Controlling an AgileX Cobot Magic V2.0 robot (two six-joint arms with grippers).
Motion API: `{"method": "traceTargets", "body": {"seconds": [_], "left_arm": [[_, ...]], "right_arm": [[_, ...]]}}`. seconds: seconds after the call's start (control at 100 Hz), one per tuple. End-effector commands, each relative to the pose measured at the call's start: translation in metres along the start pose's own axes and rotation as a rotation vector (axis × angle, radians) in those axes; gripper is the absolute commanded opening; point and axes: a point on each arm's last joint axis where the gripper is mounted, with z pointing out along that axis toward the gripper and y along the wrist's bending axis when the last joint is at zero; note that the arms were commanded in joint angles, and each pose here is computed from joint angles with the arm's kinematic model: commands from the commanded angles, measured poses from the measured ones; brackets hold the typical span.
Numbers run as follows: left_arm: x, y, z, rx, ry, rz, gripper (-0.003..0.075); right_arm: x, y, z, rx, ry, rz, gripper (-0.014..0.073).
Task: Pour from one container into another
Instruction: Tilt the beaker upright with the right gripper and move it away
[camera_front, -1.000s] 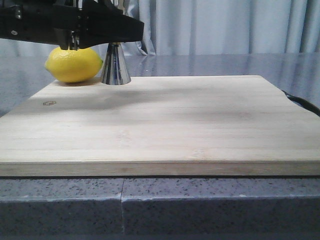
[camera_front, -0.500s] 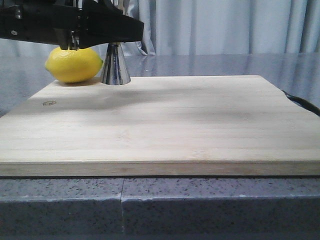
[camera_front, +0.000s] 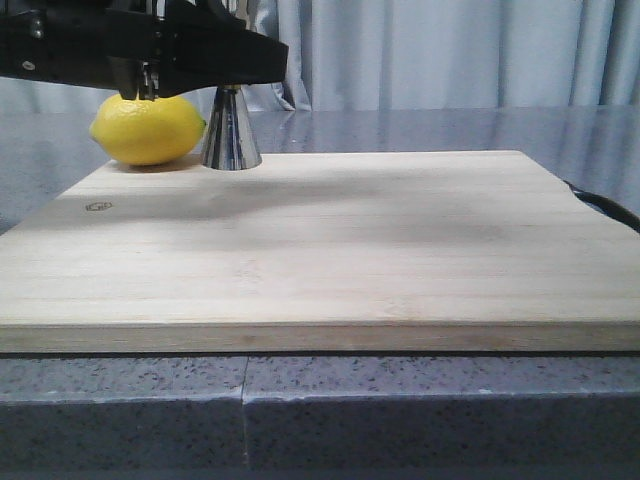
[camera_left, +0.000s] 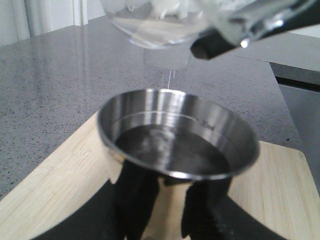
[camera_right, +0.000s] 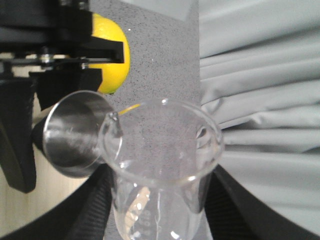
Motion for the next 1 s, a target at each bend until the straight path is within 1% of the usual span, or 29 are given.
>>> {"method": "traceTargets", "body": {"seconds": [0.0, 0.08, 0.2, 0.37, 0.46, 0.58, 0.72, 0.73, 0.74, 0.89, 0.99], "left_arm": [[-0.034, -0.011, -0.003, 0.049, -0.155, 0.035, 0.0220], [-0.034, -0.011, -0.003, 0.049, -0.155, 0.035, 0.0220], [-0.034, -0.011, -0.003, 0.049, -0.155, 0.035, 0.0220], [-0.034, -0.011, -0.003, 0.049, -0.155, 0.035, 0.0220], [-0.034, -0.011, -0.003, 0.049, -0.155, 0.035, 0.0220], [-0.034, -0.011, -0.003, 0.049, -0.155, 0.035, 0.0220], [-0.034, -0.011, -0.003, 0.049, -0.155, 0.035, 0.0220], [-0.034, -0.011, -0.003, 0.049, -0.155, 0.035, 0.0220], [-0.034, -0.011, -0.003, 0.049, -0.155, 0.035, 0.0220], [-0.034, -0.011, -0.003, 0.049, -0.155, 0.035, 0.0220], [-0.034, -0.011, -0.003, 0.049, -0.155, 0.035, 0.0220]], "right_arm": [[0.000, -0.025, -0.018, 0.120, -0.073, 0.130, 0.0312], [0.007, -0.031, -0.020, 0.143, -0.074, 0.233, 0.0312], [0.024, -0.045, -0.033, 0.201, -0.065, 0.375, 0.0312], [0.052, -0.064, -0.066, 0.309, -0.069, 0.617, 0.0312], [0.070, -0.065, -0.080, 0.373, -0.093, 0.703, 0.0312], [0.097, -0.051, -0.092, 0.443, -0.146, 0.831, 0.0312], [0.122, -0.023, -0.095, 0.493, -0.235, 0.944, 0.0312], [0.125, -0.018, -0.093, 0.489, -0.236, 0.952, 0.0312], [0.125, -0.019, -0.094, 0.496, -0.245, 0.953, 0.0312], [0.141, 0.012, -0.081, 0.479, -0.270, 0.977, 0.0312], [0.150, 0.027, -0.073, 0.468, -0.270, 1.034, 0.0312]]}}
